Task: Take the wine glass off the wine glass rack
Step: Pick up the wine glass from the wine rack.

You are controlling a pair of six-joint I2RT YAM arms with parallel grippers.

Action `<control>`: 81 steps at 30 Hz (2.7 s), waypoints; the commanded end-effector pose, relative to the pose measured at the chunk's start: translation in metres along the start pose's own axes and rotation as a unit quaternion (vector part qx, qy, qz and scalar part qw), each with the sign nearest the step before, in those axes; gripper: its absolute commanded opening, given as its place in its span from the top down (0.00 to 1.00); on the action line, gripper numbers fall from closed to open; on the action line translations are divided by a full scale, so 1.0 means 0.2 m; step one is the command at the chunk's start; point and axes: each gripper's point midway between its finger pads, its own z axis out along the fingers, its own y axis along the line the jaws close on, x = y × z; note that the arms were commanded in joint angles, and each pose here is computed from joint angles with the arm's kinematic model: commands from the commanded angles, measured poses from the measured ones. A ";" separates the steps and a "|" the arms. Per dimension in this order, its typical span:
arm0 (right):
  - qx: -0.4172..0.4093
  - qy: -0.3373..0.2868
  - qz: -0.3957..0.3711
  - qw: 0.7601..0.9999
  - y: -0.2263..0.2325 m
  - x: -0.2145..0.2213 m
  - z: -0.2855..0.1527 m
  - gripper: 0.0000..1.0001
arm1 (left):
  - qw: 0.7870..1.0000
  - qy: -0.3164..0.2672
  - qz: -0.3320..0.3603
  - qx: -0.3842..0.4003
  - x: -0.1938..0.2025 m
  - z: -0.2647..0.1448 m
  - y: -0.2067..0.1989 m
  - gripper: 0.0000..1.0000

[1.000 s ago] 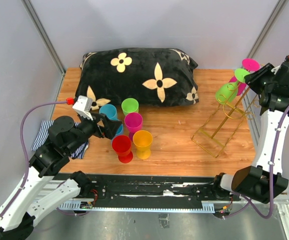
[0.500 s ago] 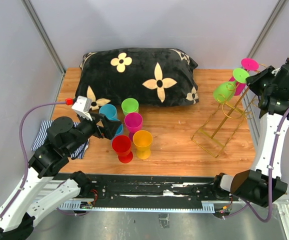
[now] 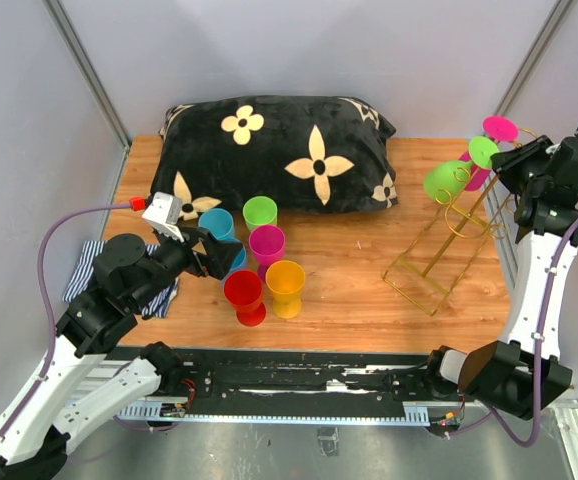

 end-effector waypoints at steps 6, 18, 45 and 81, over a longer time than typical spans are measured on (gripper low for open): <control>-0.015 -0.017 0.039 0.999 0.01 -0.03 -0.02 0.73 | 1.000 -0.001 -0.007 0.006 0.00 -0.01 -0.01 0.00; -0.046 0.003 0.051 0.998 0.07 -0.02 -0.03 0.75 | 1.000 -0.001 -0.008 0.007 0.01 -0.01 -0.01 0.00; -0.065 -0.050 0.132 0.988 0.14 -0.12 -0.09 0.99 | 1.000 -0.001 -0.009 0.009 0.01 -0.01 -0.01 0.00; -0.053 -0.074 0.273 0.958 0.15 -0.18 -0.05 0.99 | 1.000 -0.004 -0.020 0.021 0.00 0.01 -0.04 0.00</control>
